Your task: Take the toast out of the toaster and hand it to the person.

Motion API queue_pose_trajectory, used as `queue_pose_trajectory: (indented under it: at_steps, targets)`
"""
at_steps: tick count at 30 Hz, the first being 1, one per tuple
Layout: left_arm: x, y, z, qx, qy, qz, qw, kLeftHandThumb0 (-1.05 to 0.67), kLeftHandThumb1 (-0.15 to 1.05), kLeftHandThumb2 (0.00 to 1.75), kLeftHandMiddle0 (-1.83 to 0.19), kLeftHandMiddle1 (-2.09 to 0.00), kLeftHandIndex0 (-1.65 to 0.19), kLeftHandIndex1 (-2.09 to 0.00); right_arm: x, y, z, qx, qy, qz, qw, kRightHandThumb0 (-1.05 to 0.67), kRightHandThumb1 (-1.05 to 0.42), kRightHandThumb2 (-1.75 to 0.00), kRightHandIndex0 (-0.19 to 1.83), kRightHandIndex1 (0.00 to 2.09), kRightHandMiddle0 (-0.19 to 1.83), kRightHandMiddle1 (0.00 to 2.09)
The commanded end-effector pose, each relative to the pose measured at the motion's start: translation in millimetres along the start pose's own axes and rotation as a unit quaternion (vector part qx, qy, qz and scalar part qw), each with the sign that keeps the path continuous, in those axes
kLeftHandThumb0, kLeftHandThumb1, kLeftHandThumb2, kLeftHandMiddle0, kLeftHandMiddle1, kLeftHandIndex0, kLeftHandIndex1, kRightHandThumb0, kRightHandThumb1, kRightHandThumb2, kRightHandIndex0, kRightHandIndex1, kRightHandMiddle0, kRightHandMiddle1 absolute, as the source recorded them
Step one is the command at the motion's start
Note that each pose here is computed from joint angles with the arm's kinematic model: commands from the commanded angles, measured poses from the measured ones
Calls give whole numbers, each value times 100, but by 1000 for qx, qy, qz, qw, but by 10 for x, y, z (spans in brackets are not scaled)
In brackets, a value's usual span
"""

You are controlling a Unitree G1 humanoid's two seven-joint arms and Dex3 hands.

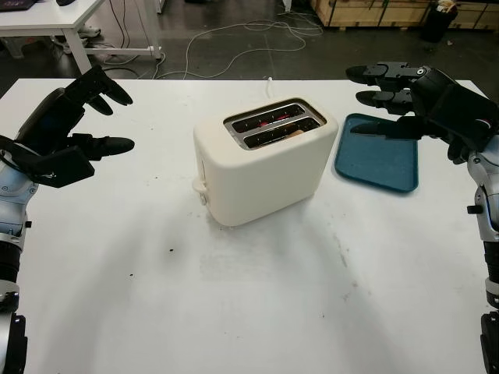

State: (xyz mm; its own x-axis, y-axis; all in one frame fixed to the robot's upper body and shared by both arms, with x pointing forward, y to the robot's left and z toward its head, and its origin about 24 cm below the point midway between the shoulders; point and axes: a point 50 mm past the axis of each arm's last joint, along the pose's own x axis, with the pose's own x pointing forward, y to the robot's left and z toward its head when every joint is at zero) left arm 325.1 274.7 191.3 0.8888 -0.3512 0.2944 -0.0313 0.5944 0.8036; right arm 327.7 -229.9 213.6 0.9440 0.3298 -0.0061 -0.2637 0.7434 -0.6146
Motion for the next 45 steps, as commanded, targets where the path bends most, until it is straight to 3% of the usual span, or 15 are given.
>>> queue_pose_trajectory:
  at_steps: [1, 45]
  targets:
    - [8, 62, 19, 3, -3, 9, 1000, -105, 92, 32, 0, -163, 0, -149, 16, -20, 55, -9, -11, -5, 1000, -50, -77, 0, 45, 1, 46, 1]
    - [5, 58, 23, 7, -7, 10, 1000, -105, 92, 33, 0, -162, 0, -148, 17, -25, 46, -10, -15, -3, 1000, -54, -76, 0, 46, 1, 46, 1]
